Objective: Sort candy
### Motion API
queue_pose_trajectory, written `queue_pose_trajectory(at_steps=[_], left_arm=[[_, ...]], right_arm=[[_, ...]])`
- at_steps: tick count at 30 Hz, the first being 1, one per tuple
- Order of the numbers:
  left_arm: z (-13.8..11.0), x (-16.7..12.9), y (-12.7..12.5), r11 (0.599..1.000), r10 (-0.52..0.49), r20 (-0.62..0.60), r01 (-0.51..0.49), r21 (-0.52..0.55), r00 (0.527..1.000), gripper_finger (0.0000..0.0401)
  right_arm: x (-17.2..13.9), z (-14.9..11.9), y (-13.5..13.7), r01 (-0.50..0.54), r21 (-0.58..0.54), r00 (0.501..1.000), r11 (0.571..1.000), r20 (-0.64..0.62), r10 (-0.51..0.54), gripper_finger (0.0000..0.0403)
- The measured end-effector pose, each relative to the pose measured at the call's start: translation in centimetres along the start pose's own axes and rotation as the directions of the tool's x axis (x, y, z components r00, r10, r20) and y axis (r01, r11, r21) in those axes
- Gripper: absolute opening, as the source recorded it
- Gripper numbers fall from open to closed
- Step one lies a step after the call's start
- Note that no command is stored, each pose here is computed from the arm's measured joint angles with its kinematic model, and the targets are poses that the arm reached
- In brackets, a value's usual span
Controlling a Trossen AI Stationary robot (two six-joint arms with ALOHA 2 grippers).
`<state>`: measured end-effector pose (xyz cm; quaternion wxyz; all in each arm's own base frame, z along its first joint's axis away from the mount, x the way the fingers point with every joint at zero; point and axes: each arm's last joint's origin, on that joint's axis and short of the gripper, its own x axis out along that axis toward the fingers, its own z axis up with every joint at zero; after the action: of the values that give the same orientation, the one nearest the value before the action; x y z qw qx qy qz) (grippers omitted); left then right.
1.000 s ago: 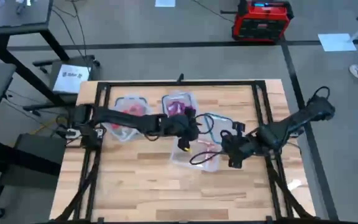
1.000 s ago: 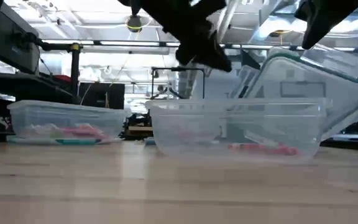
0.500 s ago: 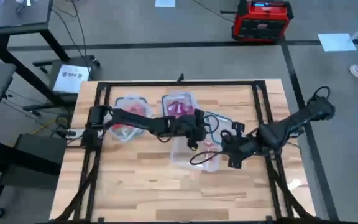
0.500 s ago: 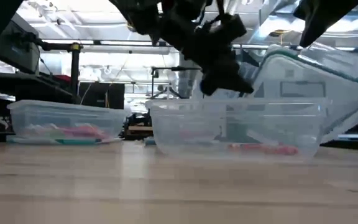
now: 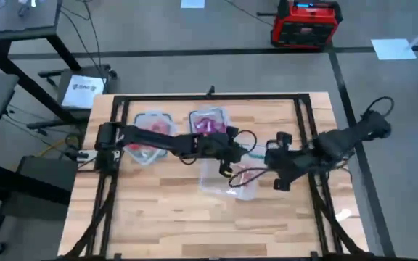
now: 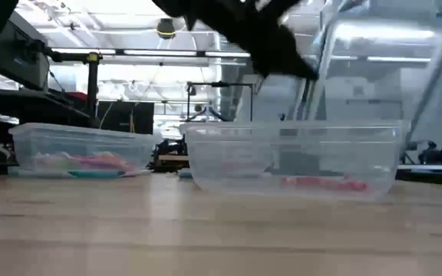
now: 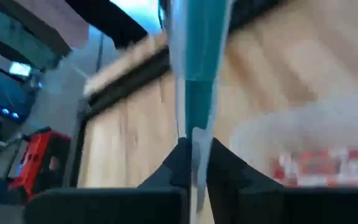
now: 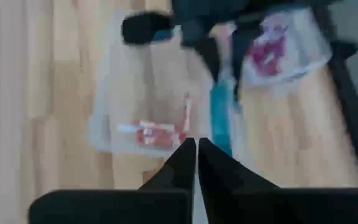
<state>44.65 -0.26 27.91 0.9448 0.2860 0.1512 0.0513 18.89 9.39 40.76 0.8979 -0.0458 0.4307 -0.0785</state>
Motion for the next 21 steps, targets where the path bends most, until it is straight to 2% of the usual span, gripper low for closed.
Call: queue_pose_trajectory(at_steps=[2, 5, 8, 11, 13, 16, 21], left_arm=[[1.3, -1.3, 0.9, 0.999, 0.021, 0.036, -0.019, -0.043, 0.999, 0.0002], [2.7, -3.4, 1.9, 0.993, -0.002, 0.049, 0.008, -0.122, 0.999, 0.0002], [4.2, -6.1, 2.4, 0.972, -0.090, 0.073, 0.103, -0.211, 0.993, 0.0001], [5.0, -8.7, 2.0, 0.924, -0.213, 0.140, 0.246, -0.293, 0.967, 0.0001], [5.0, -10.2, 1.6, 0.894, -0.259, 0.169, 0.303, -0.331, 0.951, 0.0000], [5.2, -13.2, 1.8, 0.869, -0.248, 0.222, 0.317, -0.380, 0.943, 0.0000], [5.3, -18.7, 2.7, 0.850, -0.127, 0.339, 0.278, -0.448, 0.932, 0.0000]], right_arm=[[-2.6, 0.5, -0.4, 0.004, -0.008, 0.998, 1.000, 0.070, -0.003, 0.0000], [-5.8, 0.7, -0.6, -0.016, -0.024, 0.987, 1.000, 0.162, 0.019, 0.0001], [-7.7, 0.1, -0.3, -0.035, -0.035, 0.971, 0.999, 0.234, 0.042, 0.0001], [-8.4, -0.7, 0.0, -0.011, -0.037, 0.964, 0.999, 0.266, 0.021, 0.0001], [-8.5, -1.4, 0.4, 0.008, -0.033, 0.964, 0.999, 0.266, 0.001, 0.0000], [-8.3, -2.6, 1.4, 0.026, -0.024, 0.963, 0.999, 0.268, -0.019, 0.0000], [-7.3, -4.8, 3.5, 0.058, 0.029, 0.947, 0.998, 0.316, -0.064, 0.0000]])
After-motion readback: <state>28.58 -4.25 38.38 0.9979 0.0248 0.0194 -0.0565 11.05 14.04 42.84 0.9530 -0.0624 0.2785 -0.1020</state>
